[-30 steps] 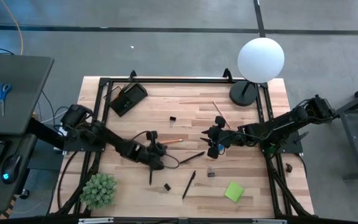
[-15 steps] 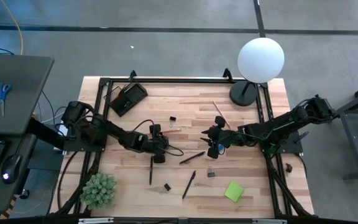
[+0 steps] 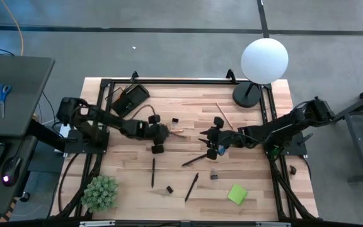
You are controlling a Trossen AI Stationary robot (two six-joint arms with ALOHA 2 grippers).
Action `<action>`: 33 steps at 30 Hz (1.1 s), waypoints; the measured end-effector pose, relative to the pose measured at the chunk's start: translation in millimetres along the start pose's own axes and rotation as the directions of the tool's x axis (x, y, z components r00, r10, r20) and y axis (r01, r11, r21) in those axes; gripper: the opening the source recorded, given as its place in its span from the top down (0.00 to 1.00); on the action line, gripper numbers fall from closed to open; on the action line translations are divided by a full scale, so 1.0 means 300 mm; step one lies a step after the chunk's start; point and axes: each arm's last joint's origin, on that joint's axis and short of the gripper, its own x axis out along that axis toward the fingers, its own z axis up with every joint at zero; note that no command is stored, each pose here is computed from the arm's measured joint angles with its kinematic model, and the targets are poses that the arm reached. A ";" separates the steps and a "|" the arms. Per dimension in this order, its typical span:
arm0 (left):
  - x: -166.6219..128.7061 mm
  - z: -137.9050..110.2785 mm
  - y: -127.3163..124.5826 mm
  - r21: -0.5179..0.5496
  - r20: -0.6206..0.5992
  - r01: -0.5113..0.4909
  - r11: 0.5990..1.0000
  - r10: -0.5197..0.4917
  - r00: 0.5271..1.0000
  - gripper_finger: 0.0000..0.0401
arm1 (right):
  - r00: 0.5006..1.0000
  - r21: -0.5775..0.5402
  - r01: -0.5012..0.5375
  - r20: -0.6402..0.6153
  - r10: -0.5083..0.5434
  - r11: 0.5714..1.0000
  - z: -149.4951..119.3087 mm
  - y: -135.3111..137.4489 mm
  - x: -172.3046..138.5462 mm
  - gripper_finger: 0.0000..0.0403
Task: Pick and place office supplies into organizer
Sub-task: Put the orange pencil into the black desk organizer
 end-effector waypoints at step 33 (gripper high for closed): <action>0.023 -0.048 -0.104 -0.097 0.187 -0.024 0.995 0.041 0.982 0.99 | 0.990 0.045 -0.108 0.096 0.103 0.993 -0.028 -0.025 0.133 0.71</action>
